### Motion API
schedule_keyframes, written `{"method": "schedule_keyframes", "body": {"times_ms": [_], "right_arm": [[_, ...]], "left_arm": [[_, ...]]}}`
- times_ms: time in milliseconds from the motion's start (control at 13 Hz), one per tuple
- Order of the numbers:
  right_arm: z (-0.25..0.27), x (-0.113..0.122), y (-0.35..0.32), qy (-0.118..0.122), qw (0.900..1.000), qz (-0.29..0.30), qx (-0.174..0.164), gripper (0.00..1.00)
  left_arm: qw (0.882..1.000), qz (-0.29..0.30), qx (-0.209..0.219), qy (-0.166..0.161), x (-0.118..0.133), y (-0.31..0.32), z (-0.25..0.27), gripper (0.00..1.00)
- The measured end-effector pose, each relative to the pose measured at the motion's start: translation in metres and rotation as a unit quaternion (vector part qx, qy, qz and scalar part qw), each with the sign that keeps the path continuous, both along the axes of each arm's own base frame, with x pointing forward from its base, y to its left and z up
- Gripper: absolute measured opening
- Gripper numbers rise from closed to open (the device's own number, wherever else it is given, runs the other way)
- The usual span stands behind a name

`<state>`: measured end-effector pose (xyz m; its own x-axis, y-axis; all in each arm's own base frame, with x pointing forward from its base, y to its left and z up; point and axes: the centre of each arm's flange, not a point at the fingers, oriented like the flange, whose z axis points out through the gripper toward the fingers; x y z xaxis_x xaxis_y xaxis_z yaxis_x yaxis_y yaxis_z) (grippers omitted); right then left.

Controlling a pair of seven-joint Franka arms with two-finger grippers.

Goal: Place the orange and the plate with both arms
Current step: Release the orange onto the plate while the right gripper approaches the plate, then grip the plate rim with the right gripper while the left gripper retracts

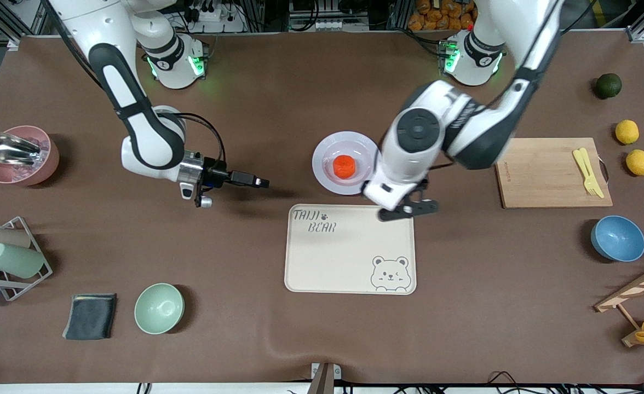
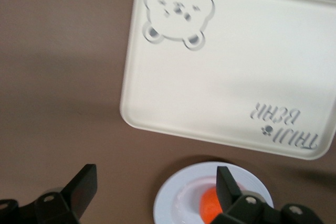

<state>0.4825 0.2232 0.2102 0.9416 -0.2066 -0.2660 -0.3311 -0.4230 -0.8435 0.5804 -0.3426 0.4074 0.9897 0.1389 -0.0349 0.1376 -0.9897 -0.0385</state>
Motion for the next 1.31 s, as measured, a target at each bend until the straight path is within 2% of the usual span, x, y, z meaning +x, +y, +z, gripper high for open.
{"method": "schedule_keyframes", "body": {"times_ms": [231,462,615,692,769,1000,1308], "right_arm": [[-0.013,-0.018,0.03,-0.005,1.0,-0.009,0.007,0.99],[-0.03,-0.041,0.06,-0.002,1.0,-0.016,0.005,0.96],[-0.039,-0.055,0.075,0.004,1.0,-0.021,0.001,0.94],[-0.044,-0.062,0.083,-0.002,1.0,-0.024,-0.003,0.93],[-0.049,-0.068,0.087,-0.005,1.0,-0.025,-0.009,0.87],[-0.061,-0.077,0.092,-0.002,1.0,-0.027,-0.013,0.83],[-0.064,-0.101,0.118,-0.002,0.999,-0.032,-0.015,0.73]], "left_arm": [[1.0,-0.024,0.008,-0.003,0.028,0.081,0.034,1.0],[0.998,-0.057,0.026,0.007,0.033,0.143,0.066,1.0],[0.996,-0.086,0.014,0.015,0.026,0.178,0.093,1.0],[0.995,-0.096,0.009,0.018,0.02,0.202,0.11,1.0],[0.995,-0.101,0.009,0.018,0.012,0.228,0.13,1.0],[0.995,-0.097,0.011,0.017,-0.014,0.29,0.18,1.0],[0.99,-0.139,0.005,0.028,-0.039,0.318,0.21,1.0]]}}
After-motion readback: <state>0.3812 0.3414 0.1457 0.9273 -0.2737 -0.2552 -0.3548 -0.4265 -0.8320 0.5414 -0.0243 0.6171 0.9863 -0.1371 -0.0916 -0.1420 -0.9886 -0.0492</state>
